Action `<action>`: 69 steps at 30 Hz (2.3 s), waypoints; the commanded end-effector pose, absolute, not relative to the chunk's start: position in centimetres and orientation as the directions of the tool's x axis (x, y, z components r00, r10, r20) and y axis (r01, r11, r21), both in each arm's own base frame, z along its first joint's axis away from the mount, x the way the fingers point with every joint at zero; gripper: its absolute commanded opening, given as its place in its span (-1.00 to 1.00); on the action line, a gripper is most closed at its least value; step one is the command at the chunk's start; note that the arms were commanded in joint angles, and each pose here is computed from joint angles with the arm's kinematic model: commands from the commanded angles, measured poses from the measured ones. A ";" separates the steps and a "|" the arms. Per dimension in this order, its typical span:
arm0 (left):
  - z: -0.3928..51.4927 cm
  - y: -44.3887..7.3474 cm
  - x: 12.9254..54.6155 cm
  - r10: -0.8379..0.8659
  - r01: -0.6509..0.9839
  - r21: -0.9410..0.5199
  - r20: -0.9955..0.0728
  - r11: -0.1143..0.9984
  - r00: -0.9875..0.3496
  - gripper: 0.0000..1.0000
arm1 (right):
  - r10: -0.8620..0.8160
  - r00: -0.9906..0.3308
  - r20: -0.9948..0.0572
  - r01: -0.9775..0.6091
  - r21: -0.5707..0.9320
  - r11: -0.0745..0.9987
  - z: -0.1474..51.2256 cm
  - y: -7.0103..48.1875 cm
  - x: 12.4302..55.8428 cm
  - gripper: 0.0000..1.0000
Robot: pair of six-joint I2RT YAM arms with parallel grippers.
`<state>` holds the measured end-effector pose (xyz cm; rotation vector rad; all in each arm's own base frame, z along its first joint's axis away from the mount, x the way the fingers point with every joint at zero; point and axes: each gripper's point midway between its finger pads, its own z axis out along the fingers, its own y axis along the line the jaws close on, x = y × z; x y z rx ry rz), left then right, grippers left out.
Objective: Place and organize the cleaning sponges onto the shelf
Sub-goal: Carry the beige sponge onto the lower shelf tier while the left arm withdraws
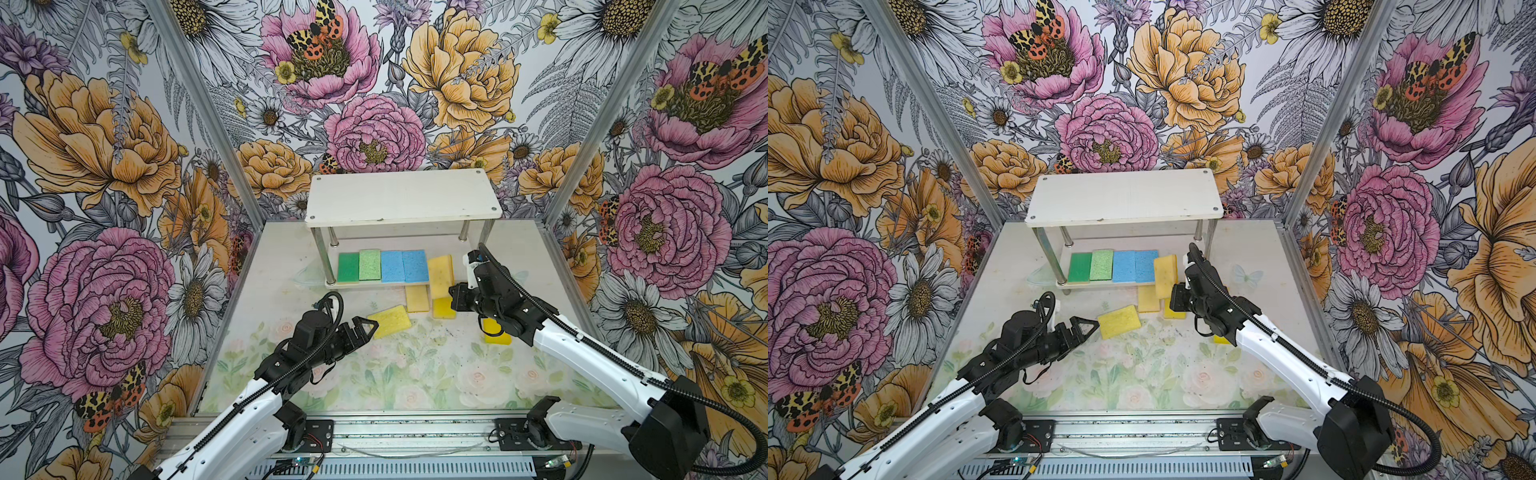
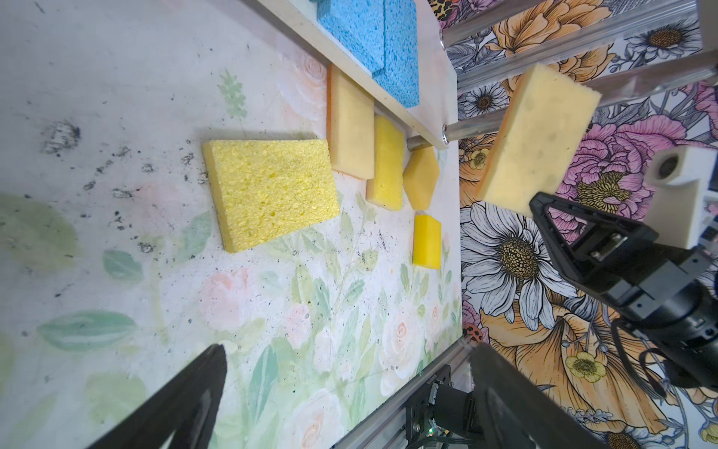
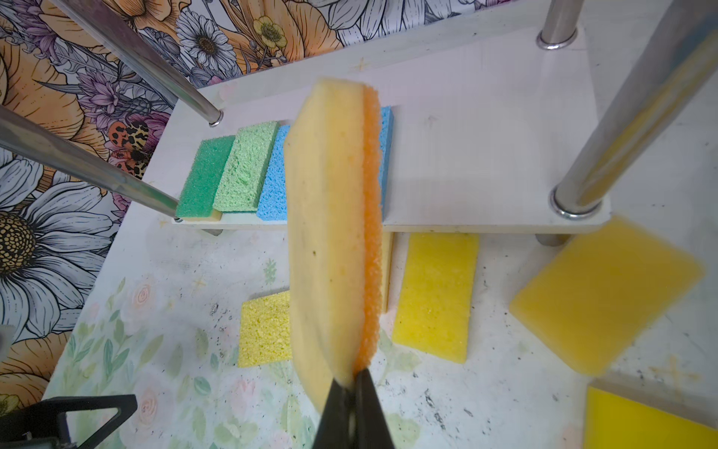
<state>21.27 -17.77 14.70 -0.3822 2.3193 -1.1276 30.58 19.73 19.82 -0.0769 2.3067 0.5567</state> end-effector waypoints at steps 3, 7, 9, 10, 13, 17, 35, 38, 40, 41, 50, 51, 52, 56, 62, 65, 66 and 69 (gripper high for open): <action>14.6 -17.9 21.0 -0.460 -0.030 -0.800 -0.313 0.599 -0.831 0.98 | 0.062 -0.657 -0.751 -0.230 0.278 0.933 21.7 18.7 31.9 -0.93; 14.7 -17.9 21.0 -0.460 -0.030 -0.800 -0.312 0.599 -0.831 0.98 | 0.036 -0.627 -0.778 -0.223 0.223 0.949 22.2 18.2 32.6 -0.92; 14.6 -17.9 21.0 -0.459 -0.030 -0.802 -0.310 0.597 -0.833 0.98 | 0.022 -0.615 -0.788 -0.225 0.202 0.953 22.5 18.0 32.9 -0.93; 14.6 -17.9 20.9 -0.460 -0.031 -0.803 -0.309 0.595 -0.833 0.98 | 0.012 -0.609 -0.793 -0.226 0.188 0.956 22.6 17.9 33.1 -0.93; 14.5 -17.9 20.9 -0.463 -0.034 -0.804 -0.306 0.593 -0.832 0.98 | -0.006 -0.599 -0.801 -0.228 0.163 0.960 22.9 17.9 33.6 -0.93; 14.3 -17.8 20.7 -0.466 -0.040 -0.805 -0.301 0.592 -0.832 0.98 | -0.029 -0.599 -0.800 -0.222 0.132 0.966 22.5 17.8 34.3 -0.93; 13.5 -17.6 20.4 -0.469 -0.056 -0.806 -0.285 0.590 -0.836 0.98 | -0.014 -0.667 -0.745 -0.195 0.156 0.968 18.4 18.9 37.7 -0.93; 13.4 -17.6 20.3 -0.469 -0.058 -0.806 -0.283 0.589 -0.837 0.98 | 0.008 -0.675 -0.737 -0.183 0.178 0.967 17.9 18.8 38.3 -0.93; 13.4 -17.6 20.3 -0.469 -0.059 -0.806 -0.282 0.589 -0.837 0.98 | 0.020 -0.677 -0.736 -0.177 0.190 0.966 17.7 18.8 38.6 -0.93; 13.4 -17.6 20.3 -0.469 -0.060 -0.806 -0.281 0.589 -0.837 0.98 | 0.027 -0.679 -0.734 -0.174 0.196 0.965 17.5 18.7 38.8 -0.92; 13.0 -17.5 20.1 -0.469 -0.068 -0.804 -0.275 0.591 -0.839 0.98 | 0.082 -0.691 -0.718 -0.145 0.250 0.957 16.4 18.3 40.3 -0.93; 12.9 -17.5 20.1 -0.468 -0.069 -0.803 -0.272 0.591 -0.840 0.98 | 0.086 -0.695 -0.714 -0.143 0.254 0.957 16.2 18.2 40.4 -0.93; 12.9 -17.5 20.1 -0.468 -0.068 -0.804 -0.273 0.591 -0.841 0.98 | 0.093 -0.697 -0.711 -0.140 0.262 0.955 16.1 18.2 40.5 -0.93; 12.7 -17.4 20.0 -0.469 -0.073 -0.802 -0.270 0.593 -0.841 0.97 | 0.116 -0.706 -0.699 -0.129 0.287 0.949 15.4 18.1 41.1 -0.93; 12.6 -17.1 19.8 -0.471 -0.079 -0.798 -0.269 0.597 -0.840 0.98 | 0.134 -0.722 -0.679 -0.128 0.321 0.939 14.7 18.4 41.7 -0.93; 12.6 -16.9 19.9 -0.476 -0.082 -0.800 -0.268 0.594 -0.838 0.98 | 0.135 -0.730 -0.670 -0.128 0.328 0.936 14.3 18.5 41.8 -0.93; 12.5 -16.8 19.9 -0.478 -0.086 -0.800 -0.265 0.593 -0.837 0.98 | 0.134 -0.732 -0.668 -0.130 0.330 0.935 14.2 18.5 41.9 -0.93; 12.4 -16.8 19.9 -0.481 -0.090 -0.802 -0.261 0.591 -0.837 0.98 | 0.134 -0.736 -0.664 -0.130 0.333 0.934 14.0 18.6 42.0 -0.92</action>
